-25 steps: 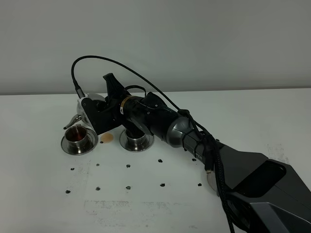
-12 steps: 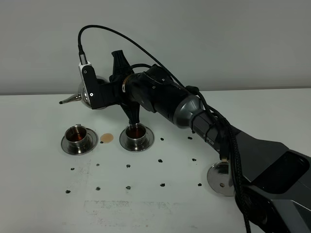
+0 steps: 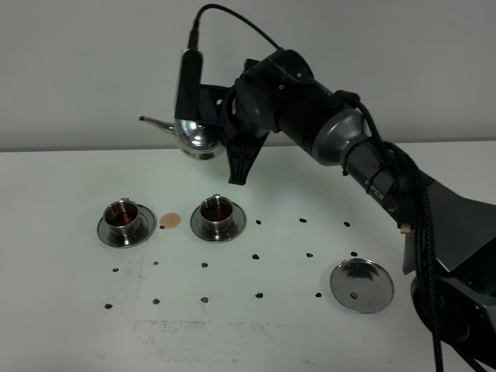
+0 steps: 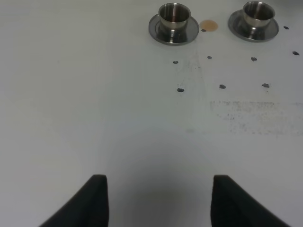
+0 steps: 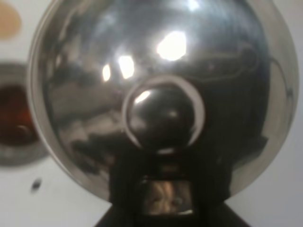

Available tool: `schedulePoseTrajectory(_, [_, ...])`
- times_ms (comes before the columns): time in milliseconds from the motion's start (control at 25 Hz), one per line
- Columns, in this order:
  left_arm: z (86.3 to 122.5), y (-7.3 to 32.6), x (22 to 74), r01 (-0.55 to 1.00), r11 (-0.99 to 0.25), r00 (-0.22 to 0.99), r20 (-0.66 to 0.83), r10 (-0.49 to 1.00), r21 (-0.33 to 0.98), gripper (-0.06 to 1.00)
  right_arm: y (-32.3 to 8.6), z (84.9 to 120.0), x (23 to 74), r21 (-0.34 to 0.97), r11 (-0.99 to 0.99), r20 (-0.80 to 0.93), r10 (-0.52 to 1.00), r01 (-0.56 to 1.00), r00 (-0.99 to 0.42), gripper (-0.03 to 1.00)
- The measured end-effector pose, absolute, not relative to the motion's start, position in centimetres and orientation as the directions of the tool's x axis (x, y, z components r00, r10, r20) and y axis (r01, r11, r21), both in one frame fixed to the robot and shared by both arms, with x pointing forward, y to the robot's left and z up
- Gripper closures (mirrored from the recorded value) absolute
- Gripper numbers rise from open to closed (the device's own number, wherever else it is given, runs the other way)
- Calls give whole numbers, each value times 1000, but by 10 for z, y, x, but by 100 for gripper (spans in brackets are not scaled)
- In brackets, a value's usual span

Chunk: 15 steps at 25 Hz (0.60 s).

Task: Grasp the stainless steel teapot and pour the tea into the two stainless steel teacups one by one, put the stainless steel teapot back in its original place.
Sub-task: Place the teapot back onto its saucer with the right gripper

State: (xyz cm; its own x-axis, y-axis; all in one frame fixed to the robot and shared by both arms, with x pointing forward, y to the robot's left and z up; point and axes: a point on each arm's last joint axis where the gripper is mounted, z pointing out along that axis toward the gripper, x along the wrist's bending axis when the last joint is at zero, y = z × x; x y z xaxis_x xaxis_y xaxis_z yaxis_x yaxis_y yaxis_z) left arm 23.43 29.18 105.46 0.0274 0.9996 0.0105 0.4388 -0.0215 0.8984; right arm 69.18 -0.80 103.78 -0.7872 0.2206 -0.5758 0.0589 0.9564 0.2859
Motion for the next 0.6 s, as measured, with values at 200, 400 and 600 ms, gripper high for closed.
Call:
schedulePoseTrajectory(200, [1055,292,234,439,-21,27,10,1000,898,41,-50,1045,699,317,878,-449,472,358,-759,76])
schedulePoseTrajectory(400, [1055,292,234,439,-21,27,10,1000,898,41,-82,1042,709,333,766,-370,642,550,-671,76])
schedulePoseTrajectory(600, [1055,292,234,439,-21,27,10,1000,898,41,-97,1046,714,384,681,-297,730,623,-615,76])
